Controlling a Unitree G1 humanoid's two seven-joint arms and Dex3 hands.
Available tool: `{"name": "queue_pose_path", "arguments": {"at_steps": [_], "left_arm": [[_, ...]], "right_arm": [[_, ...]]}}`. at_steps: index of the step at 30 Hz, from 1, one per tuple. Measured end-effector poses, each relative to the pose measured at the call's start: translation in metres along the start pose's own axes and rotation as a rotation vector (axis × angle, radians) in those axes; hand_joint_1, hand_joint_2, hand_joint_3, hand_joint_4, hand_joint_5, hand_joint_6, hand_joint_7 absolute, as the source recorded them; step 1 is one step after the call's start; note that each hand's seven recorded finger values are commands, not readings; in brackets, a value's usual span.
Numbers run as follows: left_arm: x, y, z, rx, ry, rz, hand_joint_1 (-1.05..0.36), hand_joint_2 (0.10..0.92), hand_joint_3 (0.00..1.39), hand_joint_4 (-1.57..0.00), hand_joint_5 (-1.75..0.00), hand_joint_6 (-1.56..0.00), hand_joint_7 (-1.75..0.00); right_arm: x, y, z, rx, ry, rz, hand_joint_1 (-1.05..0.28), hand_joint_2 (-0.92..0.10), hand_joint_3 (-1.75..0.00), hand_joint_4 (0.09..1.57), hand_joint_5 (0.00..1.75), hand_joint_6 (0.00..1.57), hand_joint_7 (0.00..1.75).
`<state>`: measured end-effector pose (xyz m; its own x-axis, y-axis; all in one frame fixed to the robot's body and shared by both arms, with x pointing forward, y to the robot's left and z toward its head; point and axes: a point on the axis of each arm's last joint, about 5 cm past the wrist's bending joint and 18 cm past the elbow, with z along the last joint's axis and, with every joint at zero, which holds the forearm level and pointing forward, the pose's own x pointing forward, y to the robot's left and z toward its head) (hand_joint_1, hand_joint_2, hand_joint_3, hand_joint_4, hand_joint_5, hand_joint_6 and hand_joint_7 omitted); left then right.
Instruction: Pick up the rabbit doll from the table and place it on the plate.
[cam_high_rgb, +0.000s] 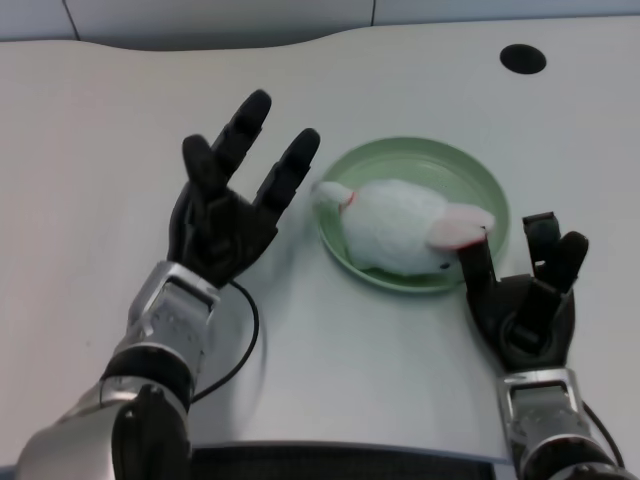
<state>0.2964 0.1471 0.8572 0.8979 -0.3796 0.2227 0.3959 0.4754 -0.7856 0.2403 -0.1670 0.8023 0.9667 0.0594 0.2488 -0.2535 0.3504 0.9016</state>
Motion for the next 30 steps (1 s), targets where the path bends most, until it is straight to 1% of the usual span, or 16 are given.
{"name": "queue_pose_path", "arguments": {"at_steps": [2, 4, 6, 8, 10, 12, 15, 16, 18, 20, 22, 24, 25, 26, 28, 30], "left_arm": [[-0.012, 0.007, -0.003, -0.051, -0.027, 0.031, -1.0, 0.921, 0.71, 0.0, 0.0, 0.0, 0.0], [-0.023, 0.013, -0.007, -0.086, -0.036, 0.061, -1.0, 0.921, 0.72, 0.0, 0.0, 0.0, 0.0], [-0.031, 0.017, -0.01, -0.135, -0.051, 0.073, -1.0, 0.921, 0.71, 0.0, 0.0, 0.0, 0.0], [-0.037, 0.02, -0.012, -0.183, -0.071, 0.083, -1.01, 0.921, 0.71, 0.0, 0.0, 0.0, 0.0], [-0.041, 0.022, -0.014, -0.212, -0.083, 0.092, -1.01, 0.921, 0.71, 0.0, 0.0, 0.0, 0.0], [-0.044, 0.023, -0.014, -0.224, -0.09, 0.097, -1.0, 0.921, 0.74, 0.0, 0.0, 0.0, 0.0], [-0.047, 0.024, -0.014, -0.225, -0.097, 0.1, -1.0, 0.921, 0.75, 0.0, 0.0, 0.0, 0.0], [-0.048, 0.024, -0.014, -0.228, -0.099, 0.099, -0.99, 0.921, 0.75, 0.0, 0.0, 0.0, 0.0], [-0.049, 0.024, -0.016, -0.236, -0.105, 0.098, -0.99, 0.921, 0.76, 0.0, 0.0, 0.0, 0.0], [-0.05, 0.024, -0.018, -0.242, -0.108, 0.101, -0.98, 0.921, 0.76, 0.0, 0.0, 0.0, 0.0], [-0.052, 0.024, -0.02, -0.249, -0.107, 0.104, -0.99, 0.921, 0.76, 0.0, 0.0, 0.0, 0.0], [-0.052, 0.024, -0.021, -0.252, -0.108, 0.104, -1.0, 0.921, 0.75, 0.0, 0.0, 0.0, 0.0], [-0.052, 0.024, -0.022, -0.253, -0.11, 0.104, -1.0, 0.921, 0.74, -0.01, 0.0, 0.0, 0.0], [-0.053, 0.024, -0.022, -0.253, -0.115, 0.104, -1.01, 0.921, 0.73, -0.01, 0.0, -0.01, 0.0], [-0.054, 0.024, -0.021, -0.252, -0.126, 0.103, -1.01, 0.921, 0.73, -0.01, 0.0, -0.01, 0.0], [-0.055, 0.024, -0.021, -0.254, -0.134, 0.105, -1.01, 0.921, 0.73, -0.01, 0.0, -0.01, -0.01]], "right_arm": [[-0.0001, -0.0002, 0.0004, 0.002, 0.0, 0.0, -0.56, -0.92, -0.1, 0.79, 1.75, 0.61, 1.74], [-0.0001, -0.0004, 0.0008, 0.008, 0.003, 0.0, -0.55, -0.92, -0.1, 0.79, 1.75, 0.61, 1.74], [-0.0002, -0.0008, 0.0018, 0.007, 0.005, 0.0, -0.55, -0.92, -0.1, 0.79, 1.75, 0.62, 1.71], [-0.0004, -0.001, 0.002, 0.006, 0.009, -0.001, -0.55, -0.92, -0.09, 0.8, 1.75, 0.63, 1.69], [-0.0004, -0.0012, 0.0023, 0.013, 0.013, -0.003, -0.55, -0.92, -0.07, 0.8, 1.75, 0.65, 1.65], [-0.0001, -0.0013, 0.0026, 0.016, 0.019, -0.007, -0.56, -0.92, -0.1, 0.79, 1.75, 0.63, 1.68], [0.0001, -0.0015, 0.0036, 0.013, 0.022, -0.016, -0.57, -0.92, -0.1, 0.79, 1.75, 0.62, 1.7], [0.0003, -0.0015, 0.0042, 0.01, 0.024, -0.02, -0.57, -0.92, -0.11, 0.79, 1.75, 0.61, 1.72], [0.0006, -0.0018, 0.0063, -0.006, 0.028, -0.032, -0.56, -0.92, -0.11, 0.8, 1.75, 0.61, 1.74], [0.0011, -0.0021, 0.0088, -0.019, 0.028, -0.032, -0.56, -0.92, -0.11, 0.8, 1.75, 0.61, 1.74], [0.0014, -0.0023, 0.0106, -0.024, 0.024, -0.029, -0.54, -0.92, -0.12, 0.81, 1.75, 0.61, 1.73], [0.0012, -0.0026, 0.0118, -0.023, 0.02, -0.023, -0.56, -0.92, -0.12, 0.81, 1.75, 0.61, 1.72], [-0.0005, -0.0035, 0.0129, -0.024, 0.015, -0.021, -0.56, -0.92, -0.12, 0.81, 1.75, 0.62, 1.72], [-0.0029, -0.0047, 0.0141, -0.024, 0.009, -0.024, -0.57, -0.92, -0.11, 0.81, 1.75, 0.62, 1.71], [-0.0049, -0.0061, 0.0192, -0.039, -0.007, -0.021, -0.58, -0.92, -0.11, 0.81, 1.75, 0.63, 1.7], [-0.0071, -0.0074, 0.0235, -0.053, -0.017, -0.023, -0.58, -0.92, -0.11, 0.81, 1.75, 0.63, 1.7]]}}
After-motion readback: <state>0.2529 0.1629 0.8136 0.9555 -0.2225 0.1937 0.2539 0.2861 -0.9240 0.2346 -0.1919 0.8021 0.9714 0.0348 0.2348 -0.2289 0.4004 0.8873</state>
